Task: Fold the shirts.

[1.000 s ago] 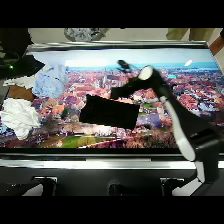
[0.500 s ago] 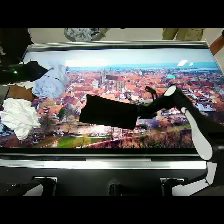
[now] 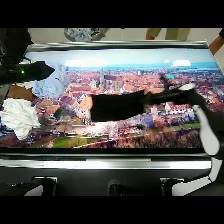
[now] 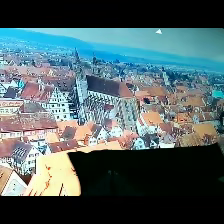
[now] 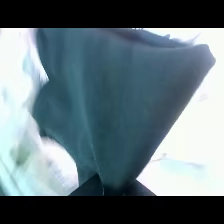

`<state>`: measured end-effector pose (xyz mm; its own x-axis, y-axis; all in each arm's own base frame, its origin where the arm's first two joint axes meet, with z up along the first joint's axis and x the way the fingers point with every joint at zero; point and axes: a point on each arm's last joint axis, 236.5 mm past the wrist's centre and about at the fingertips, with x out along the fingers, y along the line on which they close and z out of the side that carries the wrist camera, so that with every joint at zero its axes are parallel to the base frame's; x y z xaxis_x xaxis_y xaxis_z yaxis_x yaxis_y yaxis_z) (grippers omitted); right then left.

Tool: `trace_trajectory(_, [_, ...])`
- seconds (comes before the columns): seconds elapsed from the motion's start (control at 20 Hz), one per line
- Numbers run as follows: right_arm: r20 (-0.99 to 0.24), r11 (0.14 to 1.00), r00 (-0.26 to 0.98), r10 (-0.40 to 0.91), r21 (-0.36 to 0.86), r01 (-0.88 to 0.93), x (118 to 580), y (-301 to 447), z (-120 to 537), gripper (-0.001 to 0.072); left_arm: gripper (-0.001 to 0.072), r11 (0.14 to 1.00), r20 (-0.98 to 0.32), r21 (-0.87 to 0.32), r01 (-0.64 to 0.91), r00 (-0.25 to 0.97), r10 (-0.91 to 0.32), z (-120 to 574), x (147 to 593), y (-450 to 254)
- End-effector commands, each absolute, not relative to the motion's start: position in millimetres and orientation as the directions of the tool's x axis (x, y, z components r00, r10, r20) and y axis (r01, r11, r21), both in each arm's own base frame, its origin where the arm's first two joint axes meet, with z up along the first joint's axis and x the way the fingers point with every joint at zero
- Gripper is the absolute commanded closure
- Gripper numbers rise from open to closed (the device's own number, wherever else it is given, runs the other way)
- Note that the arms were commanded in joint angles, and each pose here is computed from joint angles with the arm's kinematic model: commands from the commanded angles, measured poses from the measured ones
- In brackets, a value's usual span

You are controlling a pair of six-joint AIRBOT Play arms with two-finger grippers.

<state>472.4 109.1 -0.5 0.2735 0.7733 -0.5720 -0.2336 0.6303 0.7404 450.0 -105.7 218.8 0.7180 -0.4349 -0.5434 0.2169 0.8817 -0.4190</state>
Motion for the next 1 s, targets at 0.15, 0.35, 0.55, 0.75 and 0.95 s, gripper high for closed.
trace_trajectory(0.15, [-0.721,0.817,0.485,0.495,0.576,0.022,413.9,-143.2,48.4,0.0673,0.0679,0.88,-0.54,-0.422,0.217,0.72,-0.436,219.2,450.8,-107.0])
trace_trajectory(0.35, [-0.79,0.799,0.505,0.347,0.531,0.281,316.4,-252.3,46.9,0.0672,0.0679,0.88,-0.54,-0.422,0.217,0.72,-0.436,219.2,450.8,-107.0])
trace_trajectory(0.55, [-0.886,0.715,0.412,0.214,0.429,0.552,210.1,-314.8,25.8,0.0672,0.0679,0.88,-0.54,-0.423,0.218,0.719,-0.437,219.3,450.7,-107.4])
trace_trajectory(0.75, [-0.925,0.612,0.292,0.245,0.381,0.693,146.6,-288.4,-19.9,0.0672,0.0679,0.879,-0.54,-0.425,0.217,0.718,-0.438,218.5,451.3,-107.6])
trace_trajectory(0.95, [-0.93,0.587,0.219,0.295,0.357,0.726,125.2,-251.4,-54.5,0.0672,0.0679,0.876,-0.54,-0.424,0.228,0.713,-0.447,218.5,449.9,-113.0])
